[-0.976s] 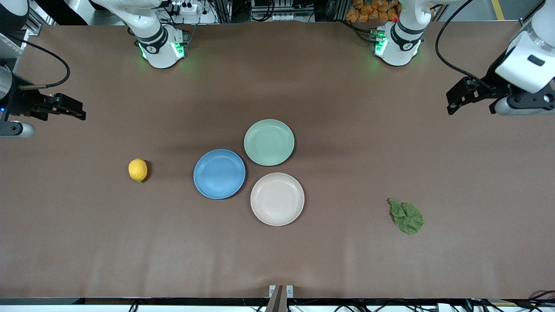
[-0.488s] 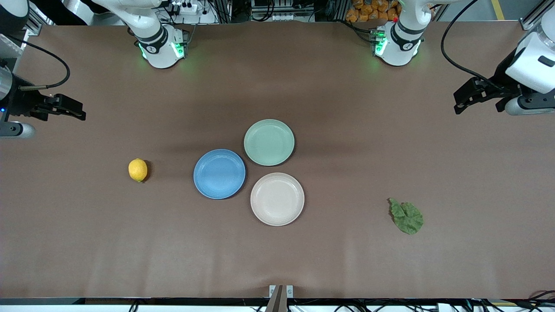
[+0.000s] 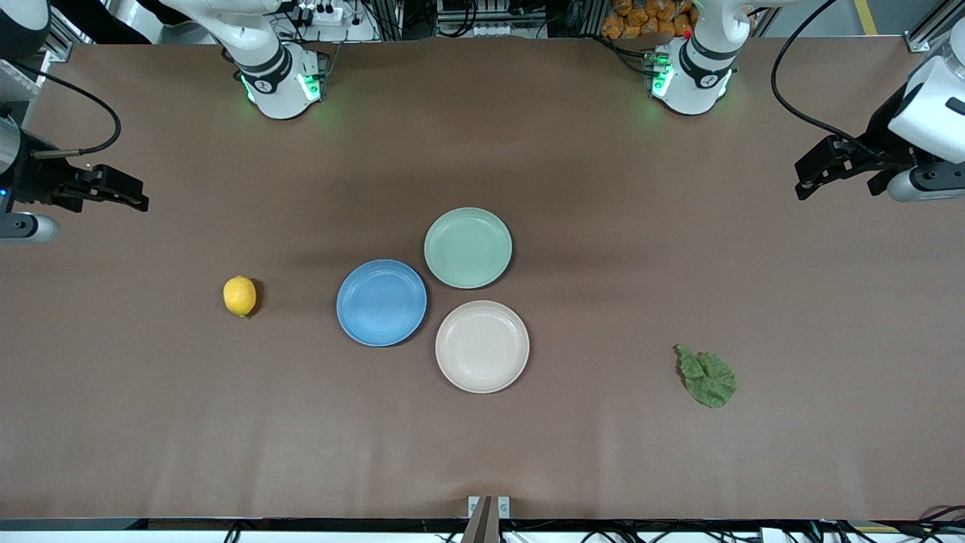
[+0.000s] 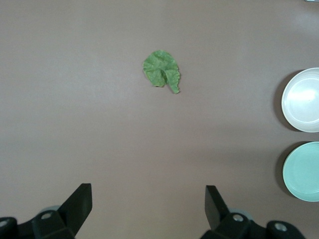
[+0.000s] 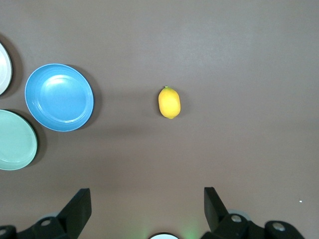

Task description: Pick lemon and lettuce from blue and beige plates

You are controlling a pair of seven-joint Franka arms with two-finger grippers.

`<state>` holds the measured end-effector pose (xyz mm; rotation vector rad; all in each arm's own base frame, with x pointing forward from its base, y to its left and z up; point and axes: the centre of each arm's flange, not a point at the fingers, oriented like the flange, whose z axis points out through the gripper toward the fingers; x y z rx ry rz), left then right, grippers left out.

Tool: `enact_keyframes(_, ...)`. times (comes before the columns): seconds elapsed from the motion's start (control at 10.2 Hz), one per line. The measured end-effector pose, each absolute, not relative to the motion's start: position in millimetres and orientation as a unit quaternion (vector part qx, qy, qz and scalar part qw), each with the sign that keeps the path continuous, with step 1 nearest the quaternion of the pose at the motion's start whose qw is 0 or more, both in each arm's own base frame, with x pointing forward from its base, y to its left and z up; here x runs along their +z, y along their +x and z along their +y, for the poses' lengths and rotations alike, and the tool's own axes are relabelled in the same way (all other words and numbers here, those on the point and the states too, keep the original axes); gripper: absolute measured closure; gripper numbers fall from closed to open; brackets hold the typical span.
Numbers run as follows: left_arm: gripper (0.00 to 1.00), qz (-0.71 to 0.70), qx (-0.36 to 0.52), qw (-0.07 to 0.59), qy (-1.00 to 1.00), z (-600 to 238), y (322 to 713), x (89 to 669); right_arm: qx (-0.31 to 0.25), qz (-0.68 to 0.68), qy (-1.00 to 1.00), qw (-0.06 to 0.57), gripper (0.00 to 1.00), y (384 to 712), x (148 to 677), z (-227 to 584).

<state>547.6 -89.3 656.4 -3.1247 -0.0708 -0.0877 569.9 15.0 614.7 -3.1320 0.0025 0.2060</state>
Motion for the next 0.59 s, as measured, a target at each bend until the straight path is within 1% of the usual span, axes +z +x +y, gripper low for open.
enact_keyframes(0.59,0.0,-0.028,-0.021,0.008,-0.999,-83.7,552.6,649.1,0.066,0.001,-0.998,0.001,0.0,569.9,614.4,14.6)
